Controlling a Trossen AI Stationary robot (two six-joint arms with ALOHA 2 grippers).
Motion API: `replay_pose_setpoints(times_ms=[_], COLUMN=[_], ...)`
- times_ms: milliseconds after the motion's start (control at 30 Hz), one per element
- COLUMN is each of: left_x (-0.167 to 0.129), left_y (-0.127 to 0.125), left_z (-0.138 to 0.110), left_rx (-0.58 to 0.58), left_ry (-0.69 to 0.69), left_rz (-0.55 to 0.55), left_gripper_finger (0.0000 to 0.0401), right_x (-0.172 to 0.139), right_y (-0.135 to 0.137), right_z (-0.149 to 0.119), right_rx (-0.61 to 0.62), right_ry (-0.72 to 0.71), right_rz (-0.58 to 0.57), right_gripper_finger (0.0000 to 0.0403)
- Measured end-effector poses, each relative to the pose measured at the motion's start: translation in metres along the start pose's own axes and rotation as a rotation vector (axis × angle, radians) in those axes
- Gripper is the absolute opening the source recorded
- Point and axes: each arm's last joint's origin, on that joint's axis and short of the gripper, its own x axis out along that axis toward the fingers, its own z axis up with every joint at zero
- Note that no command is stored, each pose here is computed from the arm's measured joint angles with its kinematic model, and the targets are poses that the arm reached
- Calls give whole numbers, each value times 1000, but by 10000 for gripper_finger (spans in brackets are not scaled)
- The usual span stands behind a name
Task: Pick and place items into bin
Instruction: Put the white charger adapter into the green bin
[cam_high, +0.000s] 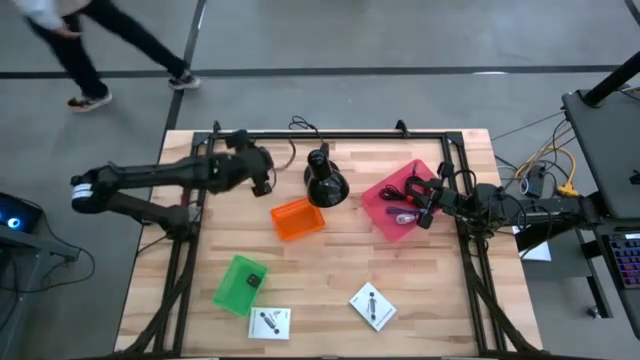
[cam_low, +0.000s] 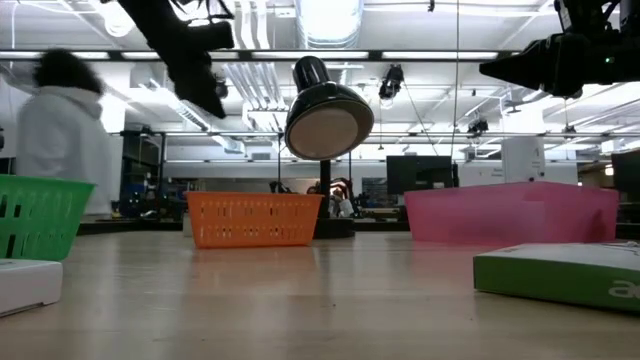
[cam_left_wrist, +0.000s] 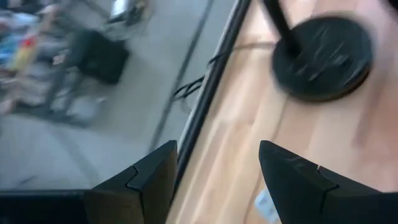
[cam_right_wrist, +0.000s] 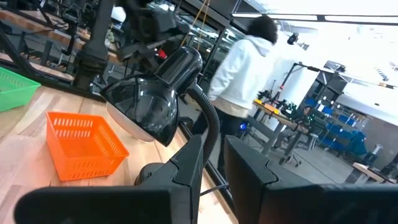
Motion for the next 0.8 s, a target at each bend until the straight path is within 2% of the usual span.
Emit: replay_pose_setpoints(times_ms=[100,233,400,567,800], left_x=[11,28,49,68,90], left_y=[15,26,25,16,-2], left_z=[1,-5,-14,-23,-34], left_rx=[-50,-48,-45,-16,82], left_ry=[-28,46,99,191,336], left_rz=[-22,5,-185,-332,-408], left_gripper_finger=[212,212,212,212,212], right_x=[0,0,0,0,1], right_y=[0,0,0,0,1], right_z=[0,0,0,0,-1], right_rx=[0,0,0,0,-3], right_ry=[0,1,1,1,6], right_rz=[0,0,1,1,3], right_gripper_finger=[57,57,57,57,57])
